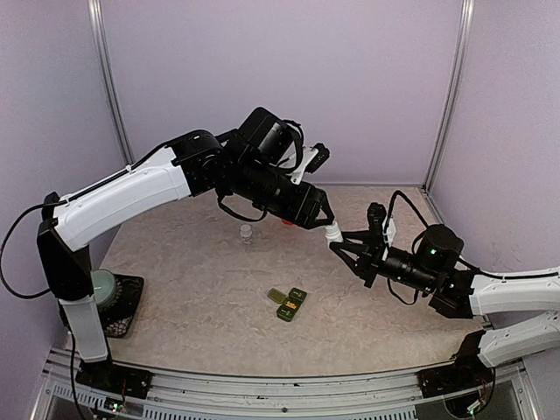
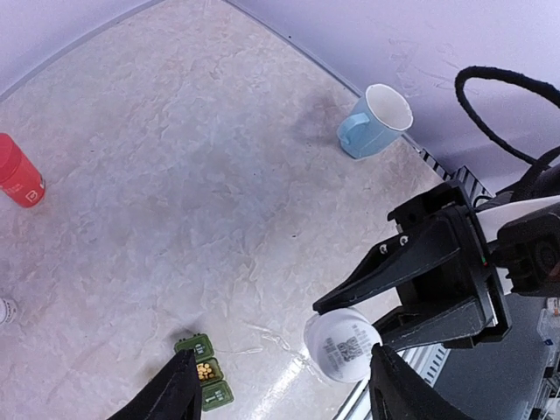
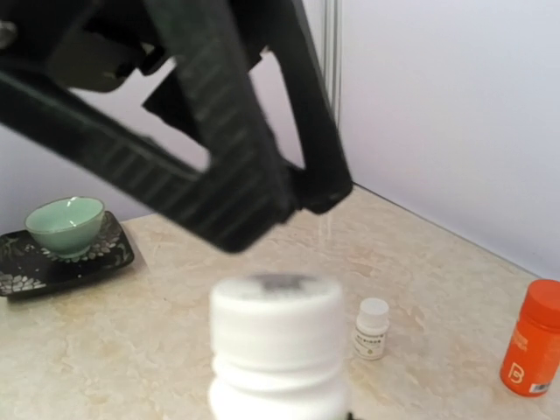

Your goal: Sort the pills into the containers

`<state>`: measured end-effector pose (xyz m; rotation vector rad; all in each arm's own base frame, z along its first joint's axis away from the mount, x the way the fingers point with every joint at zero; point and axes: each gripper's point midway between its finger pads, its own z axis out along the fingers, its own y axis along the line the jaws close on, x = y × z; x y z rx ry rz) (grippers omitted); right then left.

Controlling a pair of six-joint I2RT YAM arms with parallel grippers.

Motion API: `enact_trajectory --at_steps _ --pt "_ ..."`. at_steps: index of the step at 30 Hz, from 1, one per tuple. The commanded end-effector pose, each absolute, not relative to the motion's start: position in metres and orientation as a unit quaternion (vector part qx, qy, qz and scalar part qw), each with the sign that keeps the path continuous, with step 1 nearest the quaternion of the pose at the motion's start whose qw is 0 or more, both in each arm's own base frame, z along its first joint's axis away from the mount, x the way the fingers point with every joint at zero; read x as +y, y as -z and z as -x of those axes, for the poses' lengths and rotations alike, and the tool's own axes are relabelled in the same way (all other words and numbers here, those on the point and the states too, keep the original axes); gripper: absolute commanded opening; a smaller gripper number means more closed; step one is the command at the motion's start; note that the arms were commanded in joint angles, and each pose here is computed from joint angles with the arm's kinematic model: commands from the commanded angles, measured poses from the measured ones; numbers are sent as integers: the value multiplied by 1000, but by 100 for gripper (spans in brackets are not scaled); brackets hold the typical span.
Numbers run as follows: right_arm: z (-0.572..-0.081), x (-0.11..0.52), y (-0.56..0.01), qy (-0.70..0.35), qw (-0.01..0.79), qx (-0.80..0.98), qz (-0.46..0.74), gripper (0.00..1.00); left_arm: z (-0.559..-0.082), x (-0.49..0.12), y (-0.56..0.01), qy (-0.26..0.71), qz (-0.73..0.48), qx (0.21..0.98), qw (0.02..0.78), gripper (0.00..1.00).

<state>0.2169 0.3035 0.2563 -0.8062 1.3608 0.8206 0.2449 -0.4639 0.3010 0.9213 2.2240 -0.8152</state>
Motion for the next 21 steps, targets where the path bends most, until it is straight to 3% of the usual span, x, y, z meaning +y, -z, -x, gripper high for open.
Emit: enact_trajectory --at_steps 1,10,21 --pt "-215 304 -273 -357 642 580 352 16 -254 -464 -297 301 -332 844 294 64" --pt "-216 305 -270 -354 636 587 354 16 -247 -478 -313 330 -347 825 300 65" --pt "-217 307 -268 -355 633 588 357 16 -236 -489 -286 307 -367 835 272 62"
